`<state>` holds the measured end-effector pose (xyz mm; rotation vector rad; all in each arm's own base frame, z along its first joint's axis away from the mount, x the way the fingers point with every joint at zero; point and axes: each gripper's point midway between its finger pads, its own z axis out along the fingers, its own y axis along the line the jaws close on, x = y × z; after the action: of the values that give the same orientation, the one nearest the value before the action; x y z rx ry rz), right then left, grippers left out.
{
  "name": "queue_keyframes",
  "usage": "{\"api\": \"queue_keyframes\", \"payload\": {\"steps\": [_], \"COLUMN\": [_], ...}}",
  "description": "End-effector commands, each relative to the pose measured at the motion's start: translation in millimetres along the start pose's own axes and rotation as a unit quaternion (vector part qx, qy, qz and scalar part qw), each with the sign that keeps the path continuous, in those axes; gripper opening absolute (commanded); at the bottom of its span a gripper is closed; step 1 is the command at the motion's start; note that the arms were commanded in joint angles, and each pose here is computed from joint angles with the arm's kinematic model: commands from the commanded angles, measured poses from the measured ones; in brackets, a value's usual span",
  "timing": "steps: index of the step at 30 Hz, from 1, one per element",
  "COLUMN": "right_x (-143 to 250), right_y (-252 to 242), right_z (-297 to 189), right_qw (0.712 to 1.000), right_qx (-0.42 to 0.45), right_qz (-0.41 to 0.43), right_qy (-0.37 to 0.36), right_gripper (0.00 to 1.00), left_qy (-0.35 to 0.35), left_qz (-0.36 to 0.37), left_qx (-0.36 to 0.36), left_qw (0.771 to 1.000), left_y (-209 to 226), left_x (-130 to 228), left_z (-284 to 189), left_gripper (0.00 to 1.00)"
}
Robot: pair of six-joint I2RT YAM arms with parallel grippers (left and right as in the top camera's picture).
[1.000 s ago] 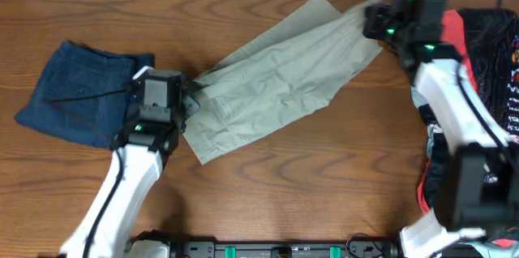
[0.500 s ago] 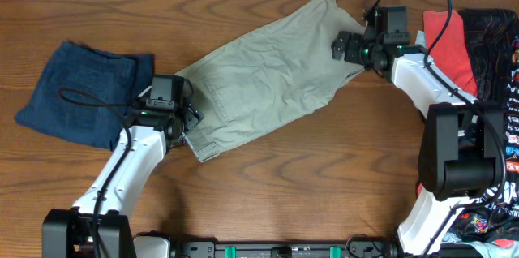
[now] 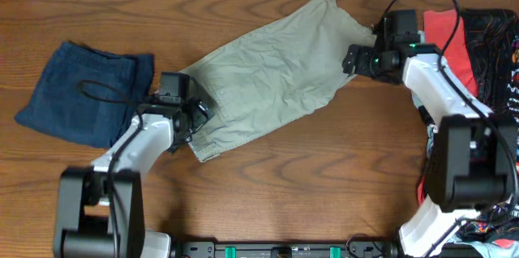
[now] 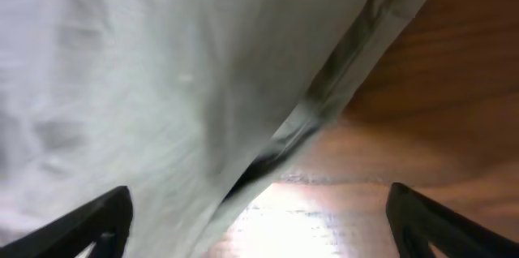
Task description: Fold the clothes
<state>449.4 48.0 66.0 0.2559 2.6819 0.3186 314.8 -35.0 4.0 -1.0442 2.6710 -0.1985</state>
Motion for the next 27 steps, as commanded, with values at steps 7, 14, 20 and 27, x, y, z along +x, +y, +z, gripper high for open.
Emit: {"api": "queue_keyframes", "payload": {"steps": [7, 14, 20, 27], "right_x": [-23, -1, 39, 123], "right_y": [19, 64, 112, 178], "right_z": [-67, -61, -43, 2], "right_qw": [0.996, 0.990, 0.978, 0.946], "right_qx": [-0.017, -0.100, -0.153, -0.210], "right_qz": [-0.062, -0.094, -0.139, -0.201], "right_qy": [-0.063, -0.027, 0.033, 0.144], "right_gripper": [0.44, 0.01, 0.01, 0.01], "left_qy": [0.055, 0.041, 0.003, -0.056], "left_qz": [0.048, 0.135, 0.164, 0.167], "left_qx": [0.038, 0.058, 0.089, 0.140], "left_qw": [0.997, 0.988, 0.982, 0.974], "left_y": [-11, -13, -15, -21], "left_x": [20, 19, 17, 13], "left_z": [10, -35, -107, -169], "left_gripper": [0.24, 0.06, 0.06, 0.06]}}
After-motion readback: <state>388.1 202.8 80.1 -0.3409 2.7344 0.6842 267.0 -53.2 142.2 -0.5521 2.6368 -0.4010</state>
